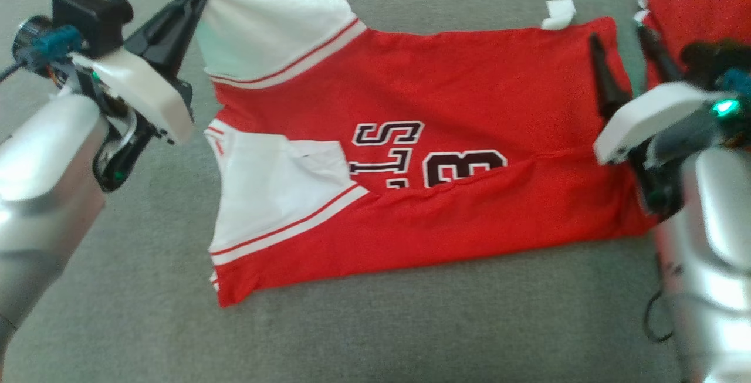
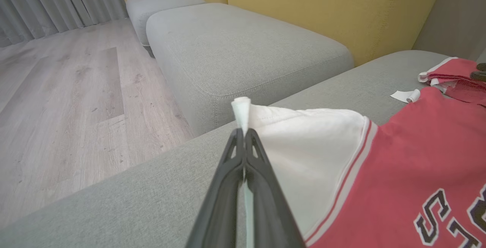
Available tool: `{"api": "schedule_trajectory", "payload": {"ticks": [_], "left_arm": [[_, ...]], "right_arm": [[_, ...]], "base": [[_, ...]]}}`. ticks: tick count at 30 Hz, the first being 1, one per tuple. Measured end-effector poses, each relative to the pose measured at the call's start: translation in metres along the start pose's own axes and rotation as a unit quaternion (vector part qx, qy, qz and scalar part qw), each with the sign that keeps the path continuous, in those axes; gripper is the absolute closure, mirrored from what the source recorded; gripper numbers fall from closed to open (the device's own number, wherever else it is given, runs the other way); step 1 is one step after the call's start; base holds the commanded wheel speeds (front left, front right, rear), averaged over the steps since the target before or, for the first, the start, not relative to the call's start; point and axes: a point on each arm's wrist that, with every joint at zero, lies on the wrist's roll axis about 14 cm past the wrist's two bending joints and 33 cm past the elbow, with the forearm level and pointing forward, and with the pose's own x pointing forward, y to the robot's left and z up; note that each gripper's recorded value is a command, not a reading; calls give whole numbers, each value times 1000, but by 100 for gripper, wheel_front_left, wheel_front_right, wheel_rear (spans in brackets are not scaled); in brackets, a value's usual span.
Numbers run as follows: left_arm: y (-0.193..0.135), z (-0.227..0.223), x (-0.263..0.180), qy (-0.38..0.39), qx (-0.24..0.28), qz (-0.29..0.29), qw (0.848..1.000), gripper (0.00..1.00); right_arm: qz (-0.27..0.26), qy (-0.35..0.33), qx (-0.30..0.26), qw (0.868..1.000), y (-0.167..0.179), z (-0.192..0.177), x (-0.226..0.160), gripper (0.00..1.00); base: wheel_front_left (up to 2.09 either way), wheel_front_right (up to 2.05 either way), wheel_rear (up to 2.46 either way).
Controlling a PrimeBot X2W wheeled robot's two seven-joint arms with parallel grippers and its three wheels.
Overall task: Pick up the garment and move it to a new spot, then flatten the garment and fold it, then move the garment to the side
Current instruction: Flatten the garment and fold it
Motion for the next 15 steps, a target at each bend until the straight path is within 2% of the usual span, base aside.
{"api": "schedule_trajectory", "payload": {"ticks": [7, 15], "left_arm": [[-11, 1, -16, -10, 1, -11, 1000, 100], [-19, -10, -14, -3, -4, -27, 1000, 100]], "right_arm": [[-15, 67, -36, 997, -22, -4, 29, 0], [-28, 153, -52, 986, -40, -42, 48, 0]], "base": [[0, 0, 0], [0, 0, 0]]}}
